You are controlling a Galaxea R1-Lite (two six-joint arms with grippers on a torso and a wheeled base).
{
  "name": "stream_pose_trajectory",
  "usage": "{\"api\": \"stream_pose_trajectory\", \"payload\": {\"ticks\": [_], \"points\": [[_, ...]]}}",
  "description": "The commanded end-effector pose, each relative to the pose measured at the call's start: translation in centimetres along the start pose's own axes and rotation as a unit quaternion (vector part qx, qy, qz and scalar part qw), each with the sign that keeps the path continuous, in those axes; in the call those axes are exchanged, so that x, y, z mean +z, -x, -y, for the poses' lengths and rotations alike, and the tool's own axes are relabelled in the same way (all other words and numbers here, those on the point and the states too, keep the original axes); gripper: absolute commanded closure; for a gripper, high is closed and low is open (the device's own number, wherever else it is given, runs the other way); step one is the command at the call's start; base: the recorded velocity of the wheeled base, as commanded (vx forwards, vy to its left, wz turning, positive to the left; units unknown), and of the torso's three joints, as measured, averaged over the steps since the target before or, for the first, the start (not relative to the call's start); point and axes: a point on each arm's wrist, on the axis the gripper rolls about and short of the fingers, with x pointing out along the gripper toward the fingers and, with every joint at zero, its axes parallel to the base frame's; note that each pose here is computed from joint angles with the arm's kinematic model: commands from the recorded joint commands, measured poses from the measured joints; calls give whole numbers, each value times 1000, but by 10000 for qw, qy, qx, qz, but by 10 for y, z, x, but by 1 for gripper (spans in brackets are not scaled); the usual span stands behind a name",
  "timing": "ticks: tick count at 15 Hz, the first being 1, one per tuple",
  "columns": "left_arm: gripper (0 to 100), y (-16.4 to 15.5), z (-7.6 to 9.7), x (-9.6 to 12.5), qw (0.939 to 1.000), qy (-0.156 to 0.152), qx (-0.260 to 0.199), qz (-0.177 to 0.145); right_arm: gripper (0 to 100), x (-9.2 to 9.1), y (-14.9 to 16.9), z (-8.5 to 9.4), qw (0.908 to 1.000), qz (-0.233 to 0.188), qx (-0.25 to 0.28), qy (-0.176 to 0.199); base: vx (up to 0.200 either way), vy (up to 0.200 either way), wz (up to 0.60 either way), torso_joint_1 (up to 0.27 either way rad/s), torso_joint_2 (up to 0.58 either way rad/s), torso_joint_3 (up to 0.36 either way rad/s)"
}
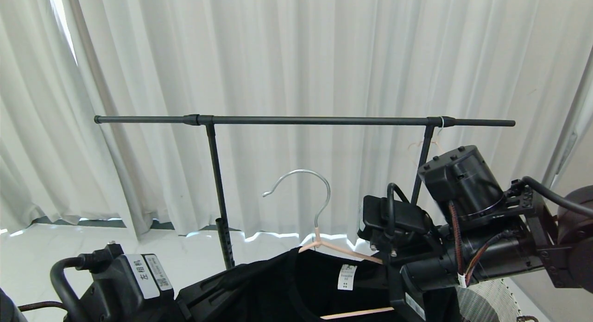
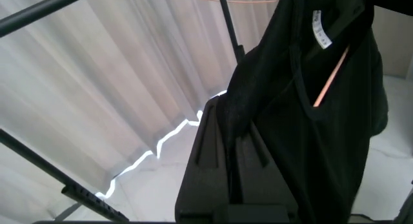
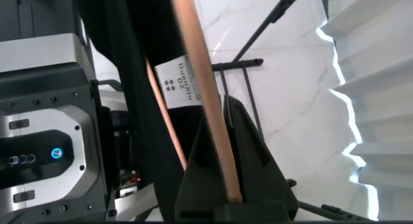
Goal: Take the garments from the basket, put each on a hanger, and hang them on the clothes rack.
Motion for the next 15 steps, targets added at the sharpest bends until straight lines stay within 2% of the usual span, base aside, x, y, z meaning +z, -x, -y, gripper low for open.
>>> {"api": "stream_pose_trajectory", "payload": {"ticks": [1,3,4,5,6,8,11,15], "points": [[100,0,1,0,10000,-1,-18,11,100,0,1,0,10000,-12,-56,5,0,0,0,0,0,0],[100,0,1,0,10000,-44,-24,-11,100,1,1,1,10000,15,-89,22,0,0,0,0,0,0],[100,0,1,-2,9998,-185,-10,-46,100,3,1,1,9998,107,-128,145,0,0,0,0,0,0],[0,0,1,-3,9998,-211,-16,-68,100,4,1,2,9993,167,-147,285,0,0,0,0,0,0],[0,0,2,-4,9997,-208,-22,-90,100,6,2,2,9979,277,-177,553,0,0,0,0,0,0],[0,0,1,-2,9998,-169,5,-51,100,8,4,7,9951,404,-308,849,0,0,0,0,0,0],[0,4,-4,-3,9998,-121,171,-45,100,6,15,28,9866,570,-791,1305,0,0,0,0,0,0],[0,19,-12,-17,9987,-65,476,-193,100,0,43,49,9810,664,-1370,1201,0,0,0,0,0,0]]}}
